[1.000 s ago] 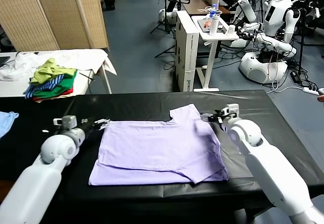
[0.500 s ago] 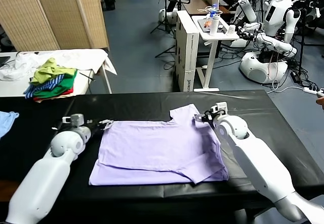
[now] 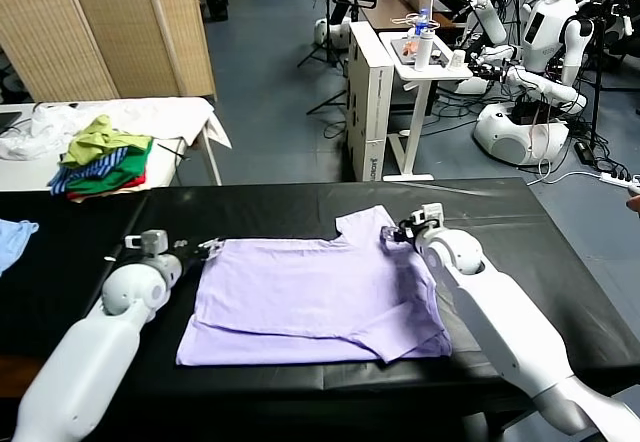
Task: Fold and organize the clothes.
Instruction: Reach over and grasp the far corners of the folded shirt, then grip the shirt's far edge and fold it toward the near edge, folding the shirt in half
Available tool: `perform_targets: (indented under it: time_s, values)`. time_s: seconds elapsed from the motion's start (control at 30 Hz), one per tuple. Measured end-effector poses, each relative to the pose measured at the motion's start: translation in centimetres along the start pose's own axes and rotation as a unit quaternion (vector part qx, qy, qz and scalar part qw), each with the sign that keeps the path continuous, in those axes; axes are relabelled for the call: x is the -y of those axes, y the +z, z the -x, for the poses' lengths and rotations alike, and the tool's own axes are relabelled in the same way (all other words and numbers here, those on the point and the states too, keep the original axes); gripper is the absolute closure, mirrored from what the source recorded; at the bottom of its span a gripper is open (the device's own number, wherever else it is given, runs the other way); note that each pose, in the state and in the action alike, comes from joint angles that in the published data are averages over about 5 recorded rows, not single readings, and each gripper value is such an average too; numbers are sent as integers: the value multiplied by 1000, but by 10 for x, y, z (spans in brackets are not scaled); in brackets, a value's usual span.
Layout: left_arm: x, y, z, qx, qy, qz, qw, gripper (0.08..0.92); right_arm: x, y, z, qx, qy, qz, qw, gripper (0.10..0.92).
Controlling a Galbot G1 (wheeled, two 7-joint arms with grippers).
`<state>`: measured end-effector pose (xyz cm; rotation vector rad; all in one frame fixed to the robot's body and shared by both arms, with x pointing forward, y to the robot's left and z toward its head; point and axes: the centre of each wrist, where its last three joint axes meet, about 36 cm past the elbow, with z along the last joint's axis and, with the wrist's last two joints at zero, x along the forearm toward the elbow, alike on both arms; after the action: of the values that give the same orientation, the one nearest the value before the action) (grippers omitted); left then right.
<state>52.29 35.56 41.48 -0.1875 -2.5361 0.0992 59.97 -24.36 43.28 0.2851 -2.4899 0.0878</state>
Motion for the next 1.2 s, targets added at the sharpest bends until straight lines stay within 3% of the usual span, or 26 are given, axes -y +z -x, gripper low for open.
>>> perform_targets:
  time_s: [0.1,0.17,0.33,0.43,0.8,1.2]
  values:
    - [1,1,-1,-1,1,1,1000,716,1,1,1,-1,0,0,1000,371]
    - [0,1,0,-1,1,1,1000,738,0,1,1,0,0,-1,1000,454]
    - [1,0,0,1,2,1,1000,780,0,1,1,5,-2,-2,1000,759]
    - [1,-2,-1,2,3,3,1000,827,-1,0,-1,13,-3,-1,1000,872]
    - [-1,-11,-18,18,2,4,1000,852,6,-7,-31,69,-23,22,997,883]
    - [-5,-14,-76,40,14,21,999,852,20,3,-98,88,-44,20,995,883]
